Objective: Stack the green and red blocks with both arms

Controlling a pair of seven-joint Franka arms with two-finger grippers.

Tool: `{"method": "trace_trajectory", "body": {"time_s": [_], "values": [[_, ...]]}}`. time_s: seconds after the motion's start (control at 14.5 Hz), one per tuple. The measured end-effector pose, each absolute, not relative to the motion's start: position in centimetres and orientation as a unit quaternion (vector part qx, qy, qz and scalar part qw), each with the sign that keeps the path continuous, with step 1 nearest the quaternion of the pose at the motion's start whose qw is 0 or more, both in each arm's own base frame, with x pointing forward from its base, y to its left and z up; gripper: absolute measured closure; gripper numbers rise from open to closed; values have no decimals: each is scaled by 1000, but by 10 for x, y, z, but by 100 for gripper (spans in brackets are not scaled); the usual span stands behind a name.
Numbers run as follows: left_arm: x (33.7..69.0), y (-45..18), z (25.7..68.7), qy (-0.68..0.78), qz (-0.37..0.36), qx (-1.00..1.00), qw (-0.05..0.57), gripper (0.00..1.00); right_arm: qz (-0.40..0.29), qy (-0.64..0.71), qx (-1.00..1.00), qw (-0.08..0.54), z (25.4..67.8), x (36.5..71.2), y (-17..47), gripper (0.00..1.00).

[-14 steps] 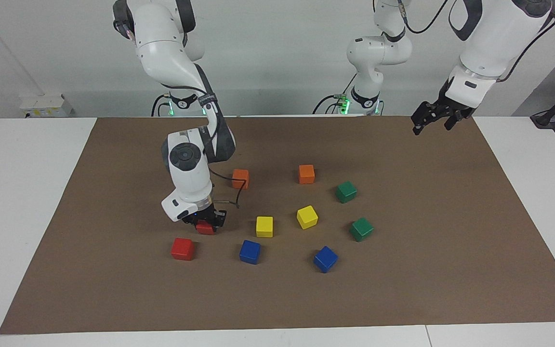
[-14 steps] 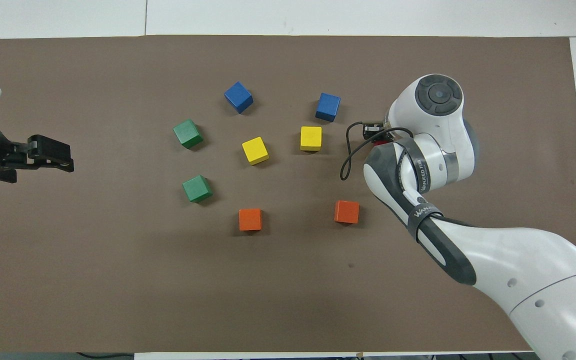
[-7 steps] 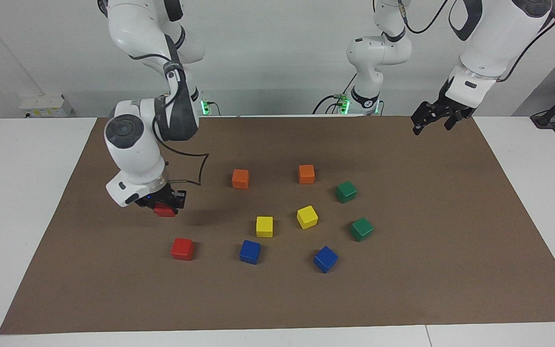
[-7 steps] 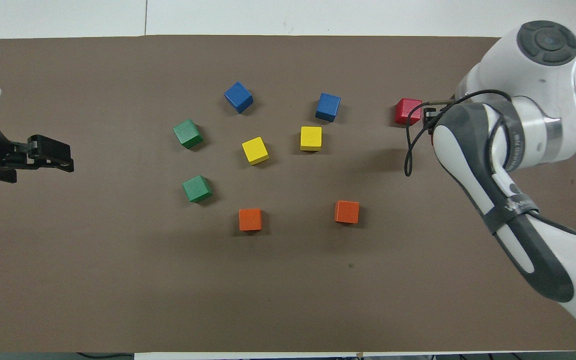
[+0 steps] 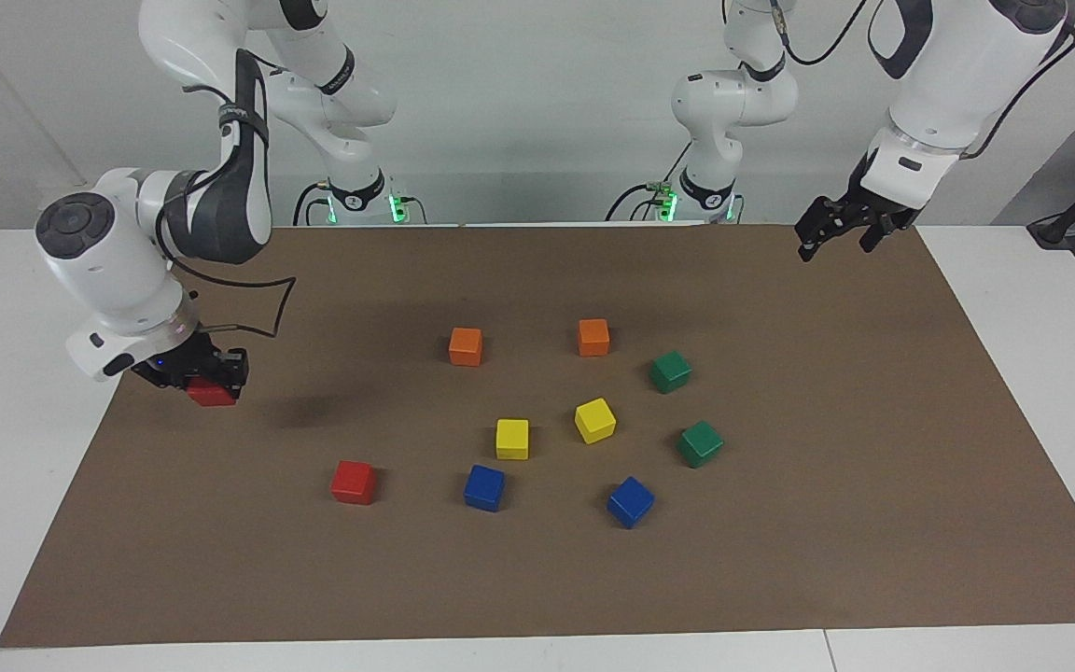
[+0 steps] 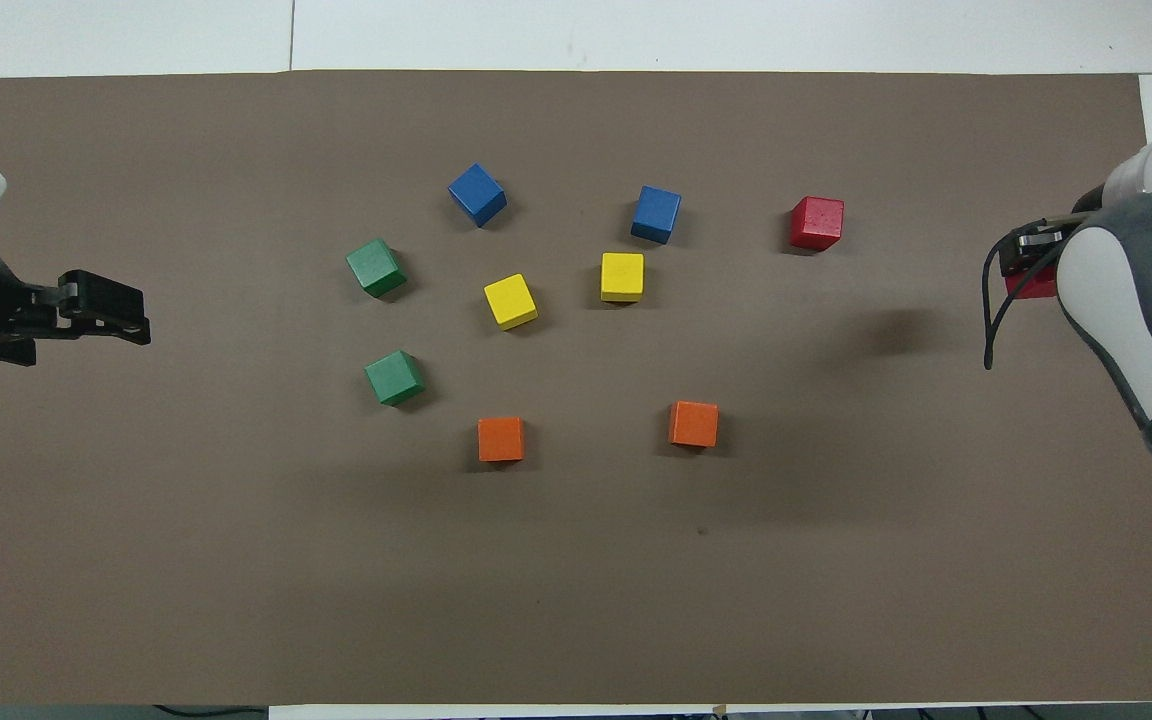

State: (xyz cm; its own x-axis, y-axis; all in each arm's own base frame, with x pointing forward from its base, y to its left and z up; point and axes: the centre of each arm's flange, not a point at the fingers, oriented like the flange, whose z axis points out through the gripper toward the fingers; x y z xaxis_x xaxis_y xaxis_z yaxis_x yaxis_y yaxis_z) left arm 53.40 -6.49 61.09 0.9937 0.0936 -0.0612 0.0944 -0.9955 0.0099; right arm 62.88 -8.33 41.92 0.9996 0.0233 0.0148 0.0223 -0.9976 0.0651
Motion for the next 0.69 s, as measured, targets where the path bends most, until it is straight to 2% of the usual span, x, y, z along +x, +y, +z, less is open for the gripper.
{"method": "trace_trajectory", "body": {"time_s": [0.34, 0.69], "values": [[535, -81, 603, 39, -18, 999, 8, 0, 45, 19, 998, 32, 353, 618, -76, 46], [527, -173, 535, 81, 2, 997, 13, 0, 58, -25, 998, 30, 309, 628, -76, 46]]}}
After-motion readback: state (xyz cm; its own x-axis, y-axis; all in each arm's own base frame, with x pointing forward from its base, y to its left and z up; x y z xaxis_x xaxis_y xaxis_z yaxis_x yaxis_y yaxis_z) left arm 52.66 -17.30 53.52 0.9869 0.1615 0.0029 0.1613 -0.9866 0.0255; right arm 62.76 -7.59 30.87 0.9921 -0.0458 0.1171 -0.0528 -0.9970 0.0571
